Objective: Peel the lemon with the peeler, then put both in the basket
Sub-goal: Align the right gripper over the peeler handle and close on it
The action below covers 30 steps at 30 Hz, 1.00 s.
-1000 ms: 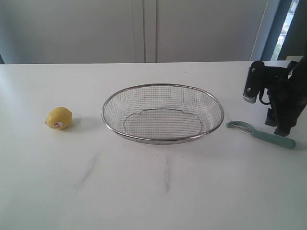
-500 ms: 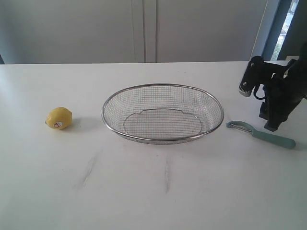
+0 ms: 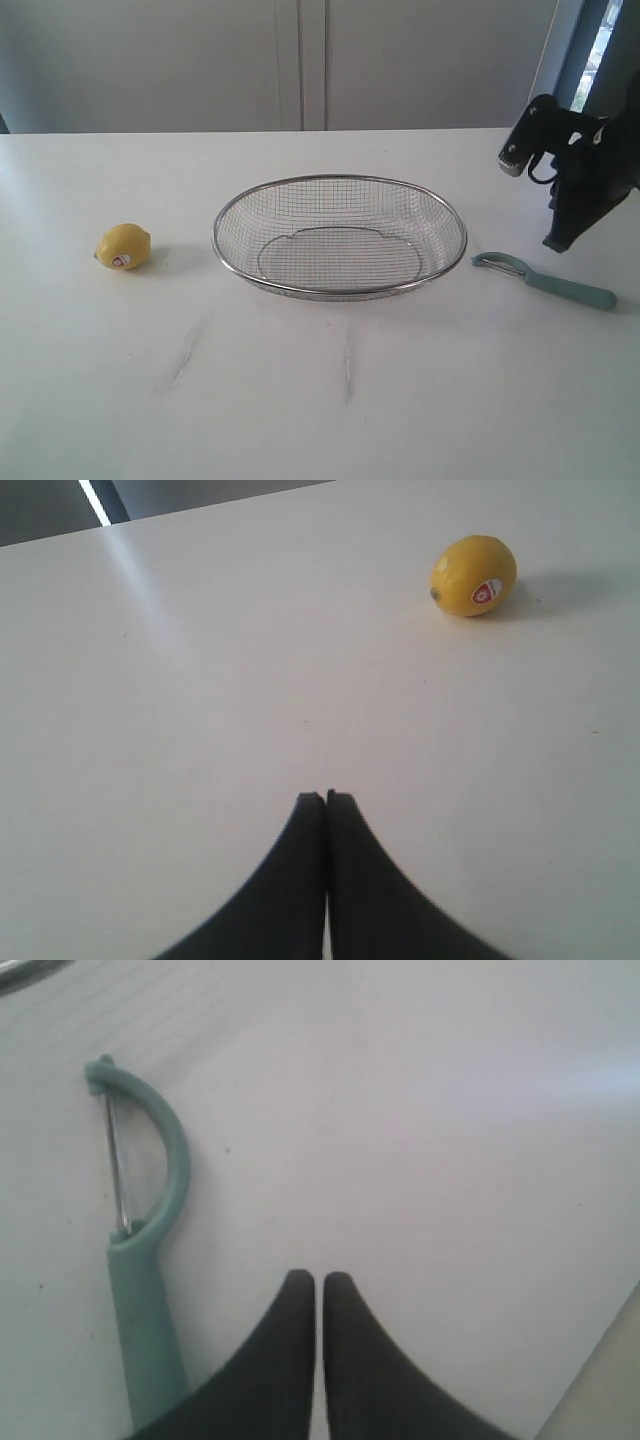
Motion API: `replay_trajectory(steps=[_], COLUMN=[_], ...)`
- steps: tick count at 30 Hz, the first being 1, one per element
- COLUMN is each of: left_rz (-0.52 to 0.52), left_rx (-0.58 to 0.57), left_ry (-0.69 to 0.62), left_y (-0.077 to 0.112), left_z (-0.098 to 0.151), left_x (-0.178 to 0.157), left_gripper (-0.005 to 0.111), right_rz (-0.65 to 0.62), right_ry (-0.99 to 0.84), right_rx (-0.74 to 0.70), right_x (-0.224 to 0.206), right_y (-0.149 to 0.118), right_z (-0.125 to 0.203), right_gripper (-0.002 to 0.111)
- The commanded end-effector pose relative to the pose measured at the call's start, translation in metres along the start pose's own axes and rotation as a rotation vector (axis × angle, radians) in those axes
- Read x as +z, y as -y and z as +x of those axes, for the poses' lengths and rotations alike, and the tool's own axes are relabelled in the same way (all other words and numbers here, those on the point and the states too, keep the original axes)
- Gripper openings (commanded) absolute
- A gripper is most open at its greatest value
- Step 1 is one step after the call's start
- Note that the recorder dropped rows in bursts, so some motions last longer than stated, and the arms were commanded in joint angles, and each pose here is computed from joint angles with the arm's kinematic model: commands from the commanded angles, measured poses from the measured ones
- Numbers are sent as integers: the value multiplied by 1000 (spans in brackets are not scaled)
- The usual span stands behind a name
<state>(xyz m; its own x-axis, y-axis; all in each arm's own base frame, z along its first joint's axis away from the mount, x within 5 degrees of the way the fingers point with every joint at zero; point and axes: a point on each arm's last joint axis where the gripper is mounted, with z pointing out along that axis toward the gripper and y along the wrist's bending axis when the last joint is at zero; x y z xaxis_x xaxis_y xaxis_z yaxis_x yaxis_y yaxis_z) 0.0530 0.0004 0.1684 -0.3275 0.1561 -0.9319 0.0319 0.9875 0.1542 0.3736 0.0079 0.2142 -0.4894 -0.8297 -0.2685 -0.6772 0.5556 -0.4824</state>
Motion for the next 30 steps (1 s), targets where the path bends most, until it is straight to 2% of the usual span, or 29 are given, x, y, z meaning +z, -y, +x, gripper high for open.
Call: replay_trajectory(steps=[1, 4, 8, 13, 16, 19, 28, 30], left_rz=[-3, -3, -3, -3, -3, -3, -3, -3], left_rx=[-8, -8, -8, -8, -8, -8, -8, -8], left_ry=[10, 10, 10, 10, 10, 10, 10, 10], left_y=[0, 0, 0, 0, 0, 0, 0, 0], left_z=[-1, -1, -1, -1, -1, -1, -1, -1], left_x=[-1, -1, -1, -1, -1, -1, -1, -1], left_gripper=[1, 1, 1, 1, 1, 1, 1, 1], right_rz=[-23, -148, -343, -351, -378, -419, -428, -432], right_ry=[13, -55, -123, -133, -126, -123, -140, -142], right_rx=[149, 195, 226, 211, 100, -6, 4, 4], right_x=[-7, -10, -7, 3, 10, 14, 28, 30], right_y=[20, 30, 30, 29, 26, 22, 19, 19], right_z=[-2, 7, 17, 18, 20, 21, 24, 24], right_gripper=[0, 0, 0, 0, 2, 13, 59, 65])
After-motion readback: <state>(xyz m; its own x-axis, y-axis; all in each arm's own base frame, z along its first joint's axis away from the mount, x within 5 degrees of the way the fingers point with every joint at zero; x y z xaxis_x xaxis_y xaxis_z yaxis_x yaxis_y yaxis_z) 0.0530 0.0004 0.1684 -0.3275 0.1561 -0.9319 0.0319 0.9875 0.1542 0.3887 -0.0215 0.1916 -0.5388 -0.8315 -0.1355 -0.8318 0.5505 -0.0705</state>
